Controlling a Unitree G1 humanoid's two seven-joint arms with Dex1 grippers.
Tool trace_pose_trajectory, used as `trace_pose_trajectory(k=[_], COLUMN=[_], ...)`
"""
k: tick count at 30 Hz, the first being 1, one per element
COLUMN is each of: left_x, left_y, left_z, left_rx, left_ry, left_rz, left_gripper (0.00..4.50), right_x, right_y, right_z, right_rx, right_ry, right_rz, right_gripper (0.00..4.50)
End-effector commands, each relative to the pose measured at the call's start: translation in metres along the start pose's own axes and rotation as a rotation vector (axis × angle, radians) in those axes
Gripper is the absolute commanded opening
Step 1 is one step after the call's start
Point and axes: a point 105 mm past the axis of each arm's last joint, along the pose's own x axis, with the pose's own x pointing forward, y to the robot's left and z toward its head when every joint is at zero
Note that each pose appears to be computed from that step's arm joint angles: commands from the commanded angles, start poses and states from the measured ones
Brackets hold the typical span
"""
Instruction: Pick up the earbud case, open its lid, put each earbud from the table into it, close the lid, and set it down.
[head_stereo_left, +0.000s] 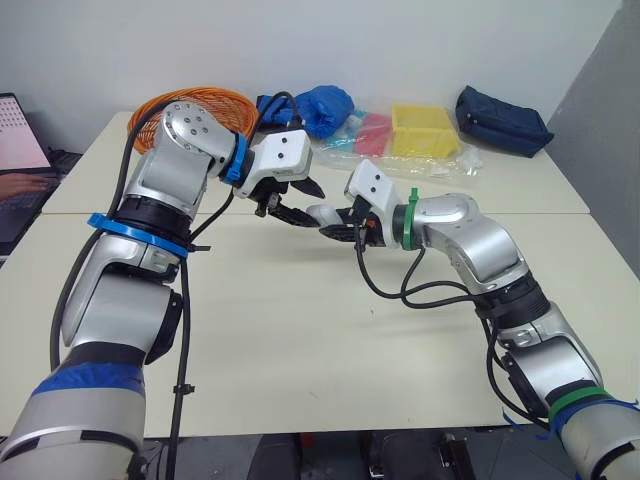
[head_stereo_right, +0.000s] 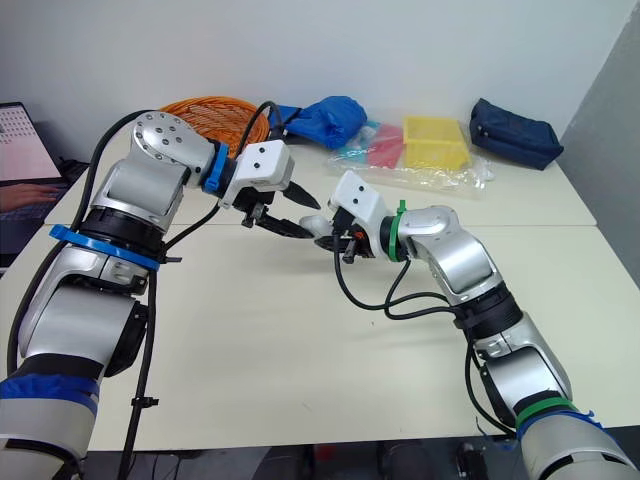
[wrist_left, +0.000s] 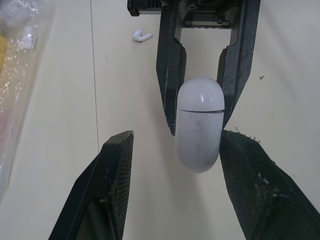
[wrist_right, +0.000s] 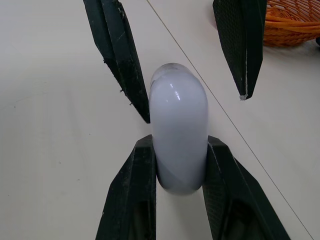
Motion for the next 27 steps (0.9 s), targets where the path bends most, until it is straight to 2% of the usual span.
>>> trace_pose_trajectory(k=[1,2,5,10,19,23,27], left_x=[-0.006,-0.006,-0.006,-0.007,-0.005,-0.007,-0.013], left_y=[0.003,0.003,0.000,-0.001,0.002,-0.001,-0.008], left_z=[0.007,0.007,0.005,0.001,0.005,0.002,-0.006], left_rx=[0.027,0.025,0.028,0.015,0.021,0.000,-0.110], left_ry=[-0.018,-0.019,-0.007,0.012,-0.008,-0.023,-0.099], left_rz=[0.019,0.016,0.000,-0.009,0.014,0.011,0.038], left_gripper=[2.69,2.69,2.15,0.83,0.78,0.78,0.78], right_x=[-0.002,-0.002,-0.001,-0.001,-0.002,-0.005,-0.034], right_y=[0.001,0.001,0.000,0.000,0.000,-0.002,-0.008], right_z=[0.020,0.020,0.020,0.020,0.018,0.017,0.023], right_rx=[-0.065,-0.067,-0.067,-0.076,-0.088,-0.092,-0.091], right_ry=[-0.049,-0.048,-0.049,-0.046,-0.040,-0.047,-0.091], right_rz=[0.005,0.004,0.003,0.003,0.007,0.003,0.004], right_gripper=[0.84,0.84,0.84,0.84,0.84,2.13,3.63])
